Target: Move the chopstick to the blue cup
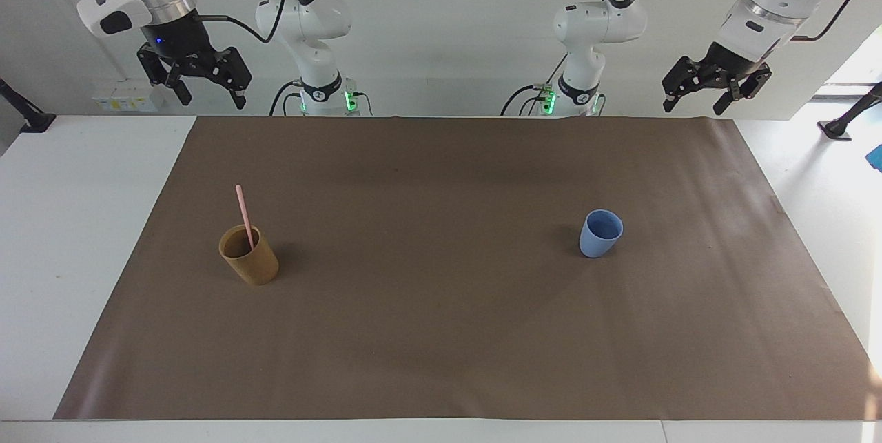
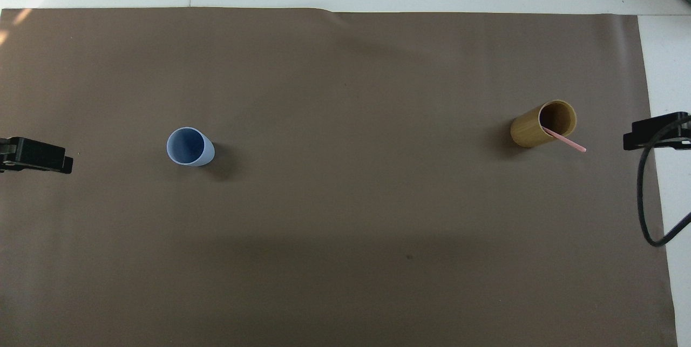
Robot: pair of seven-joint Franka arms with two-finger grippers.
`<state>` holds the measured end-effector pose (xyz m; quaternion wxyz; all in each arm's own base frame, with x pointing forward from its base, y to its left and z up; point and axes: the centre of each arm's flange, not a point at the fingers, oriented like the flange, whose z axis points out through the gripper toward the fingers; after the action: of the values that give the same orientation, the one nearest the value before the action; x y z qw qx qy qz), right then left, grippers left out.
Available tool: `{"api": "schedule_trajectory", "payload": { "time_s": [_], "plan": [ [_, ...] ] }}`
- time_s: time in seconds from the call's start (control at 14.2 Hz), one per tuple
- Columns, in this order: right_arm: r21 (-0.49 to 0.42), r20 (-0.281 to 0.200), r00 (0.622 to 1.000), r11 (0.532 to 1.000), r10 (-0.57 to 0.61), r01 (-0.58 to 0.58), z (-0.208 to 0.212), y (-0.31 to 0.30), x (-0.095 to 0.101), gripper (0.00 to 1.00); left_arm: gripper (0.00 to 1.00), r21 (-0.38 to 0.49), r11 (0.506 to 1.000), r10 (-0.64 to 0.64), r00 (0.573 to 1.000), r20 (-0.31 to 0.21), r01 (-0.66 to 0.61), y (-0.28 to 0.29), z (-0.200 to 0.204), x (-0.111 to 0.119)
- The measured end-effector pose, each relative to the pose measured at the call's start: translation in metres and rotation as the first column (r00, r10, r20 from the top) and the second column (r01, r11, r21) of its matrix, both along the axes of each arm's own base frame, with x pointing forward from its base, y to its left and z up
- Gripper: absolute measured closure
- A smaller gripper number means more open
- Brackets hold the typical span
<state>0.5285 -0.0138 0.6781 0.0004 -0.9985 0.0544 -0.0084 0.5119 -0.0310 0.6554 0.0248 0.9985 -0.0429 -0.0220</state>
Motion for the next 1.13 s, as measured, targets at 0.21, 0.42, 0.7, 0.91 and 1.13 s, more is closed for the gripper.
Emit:
{"api": "schedule_trajectory", "payload": {
  "time_s": [0.21,0.42,0.7,0.91,1.13],
  "plan": [
    [0.000,0.000,1.000,1.000,0.000,0.000,0.000,0.000,0.000,0.00,0.00,0.000,1.000,0.000,1.000,0.000,0.000,0.000,0.000,0.000],
    [0.000,-0.015,1.000,1.000,0.000,0.000,-0.001,0.000,-0.002,0.00,0.00,0.000,1.000,0.000,1.000,0.000,0.000,0.000,0.000,0.000],
    [0.002,-0.043,0.999,1.000,-0.018,0.019,0.000,-0.010,-0.009,0.00,0.00,0.000,1.000,0.000,1.000,0.000,0.000,0.000,0.000,0.000],
    [0.003,-0.041,0.999,1.000,-0.018,0.019,0.003,-0.010,-0.012,0.00,0.00,0.000,1.000,0.000,1.000,0.000,0.000,0.000,0.000,0.000],
    [0.003,-0.042,0.999,1.000,-0.019,0.019,0.002,-0.010,-0.012,0.00,0.00,0.000,1.000,0.000,1.000,0.000,0.000,0.000,0.000,0.000]
  ]
}}
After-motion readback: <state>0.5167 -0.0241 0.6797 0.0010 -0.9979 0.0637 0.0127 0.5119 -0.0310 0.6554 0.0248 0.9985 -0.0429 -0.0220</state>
